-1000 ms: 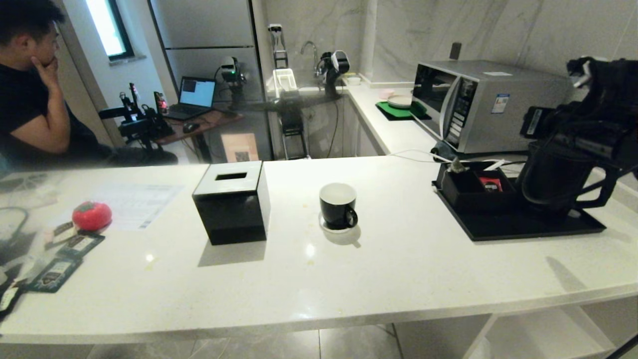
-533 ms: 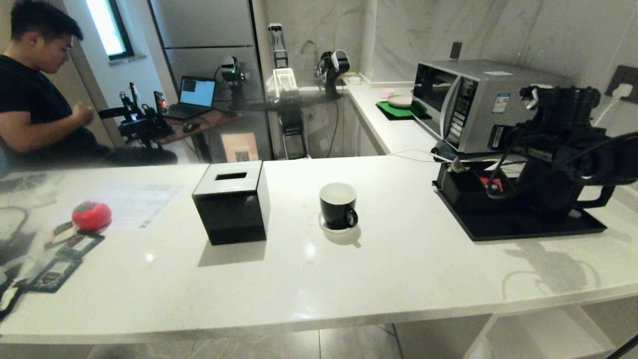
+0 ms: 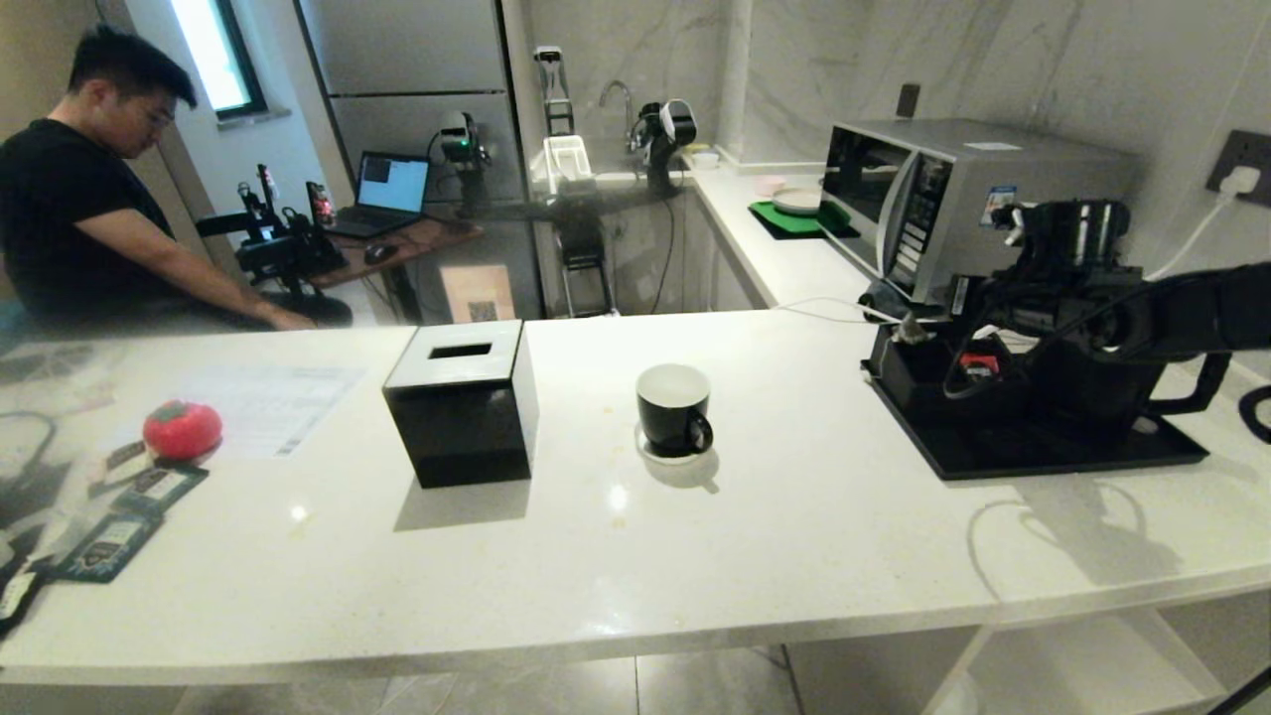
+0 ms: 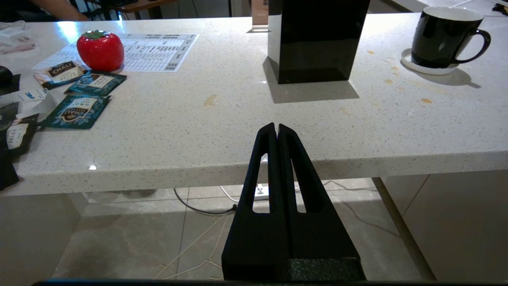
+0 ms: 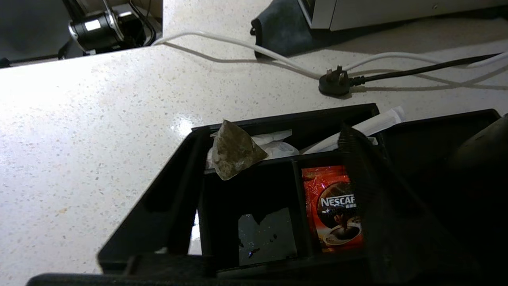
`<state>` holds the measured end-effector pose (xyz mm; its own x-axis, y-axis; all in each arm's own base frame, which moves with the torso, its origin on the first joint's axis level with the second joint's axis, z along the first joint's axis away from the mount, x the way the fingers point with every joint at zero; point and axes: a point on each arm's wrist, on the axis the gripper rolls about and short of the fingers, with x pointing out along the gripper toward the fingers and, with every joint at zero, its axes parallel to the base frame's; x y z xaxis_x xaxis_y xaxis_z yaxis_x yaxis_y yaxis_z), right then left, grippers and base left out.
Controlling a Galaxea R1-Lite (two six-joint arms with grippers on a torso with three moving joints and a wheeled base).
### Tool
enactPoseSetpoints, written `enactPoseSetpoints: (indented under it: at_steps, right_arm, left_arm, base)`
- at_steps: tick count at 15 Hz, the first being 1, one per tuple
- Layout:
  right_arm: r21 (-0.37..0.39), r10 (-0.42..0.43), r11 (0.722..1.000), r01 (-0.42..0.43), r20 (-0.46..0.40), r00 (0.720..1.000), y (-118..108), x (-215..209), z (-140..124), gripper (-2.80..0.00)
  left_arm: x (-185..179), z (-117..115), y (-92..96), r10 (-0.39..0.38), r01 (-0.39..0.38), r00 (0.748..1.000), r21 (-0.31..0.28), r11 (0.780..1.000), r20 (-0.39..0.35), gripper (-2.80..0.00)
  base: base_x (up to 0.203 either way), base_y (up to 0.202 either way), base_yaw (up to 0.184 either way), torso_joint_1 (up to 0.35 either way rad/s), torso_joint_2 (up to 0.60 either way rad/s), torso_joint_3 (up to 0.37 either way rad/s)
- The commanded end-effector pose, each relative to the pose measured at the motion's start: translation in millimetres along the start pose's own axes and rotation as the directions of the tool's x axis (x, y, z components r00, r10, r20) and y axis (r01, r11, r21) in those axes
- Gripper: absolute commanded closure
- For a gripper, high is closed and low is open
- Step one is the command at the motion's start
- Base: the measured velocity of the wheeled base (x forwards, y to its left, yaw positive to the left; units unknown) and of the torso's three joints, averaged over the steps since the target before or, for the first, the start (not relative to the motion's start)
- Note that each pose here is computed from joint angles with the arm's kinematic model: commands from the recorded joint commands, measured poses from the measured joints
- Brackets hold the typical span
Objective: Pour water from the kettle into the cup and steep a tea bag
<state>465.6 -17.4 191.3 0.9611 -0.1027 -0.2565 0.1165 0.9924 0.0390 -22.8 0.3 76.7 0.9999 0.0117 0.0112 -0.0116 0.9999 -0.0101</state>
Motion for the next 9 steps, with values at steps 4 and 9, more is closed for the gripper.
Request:
enactPoseSetpoints:
  at_steps: [4, 9]
  right_arm:
    - [-0.003, 0.030, 1.000, -0.030, -0.028, 0.999, 6, 20, -10, -2.80]
    - [-0.005, 0.070, 0.998, -0.070, -0.026, 0.997, 9, 36, -17, -2.80]
  left_arm:
    - [0, 0, 0.0, 0.001, -0.001, 1.000, -0.001, 1.000, 0.001, 0.00]
    - [0, 0, 0.0, 0.001, -0.001, 1.000, -0.001, 1.000, 0.001, 0.00]
  base:
    - [0.000, 0.000, 0.000, 0.000, 0.00, 0.000]
    - [0.000, 0.000, 0.000, 0.000, 0.00, 0.000]
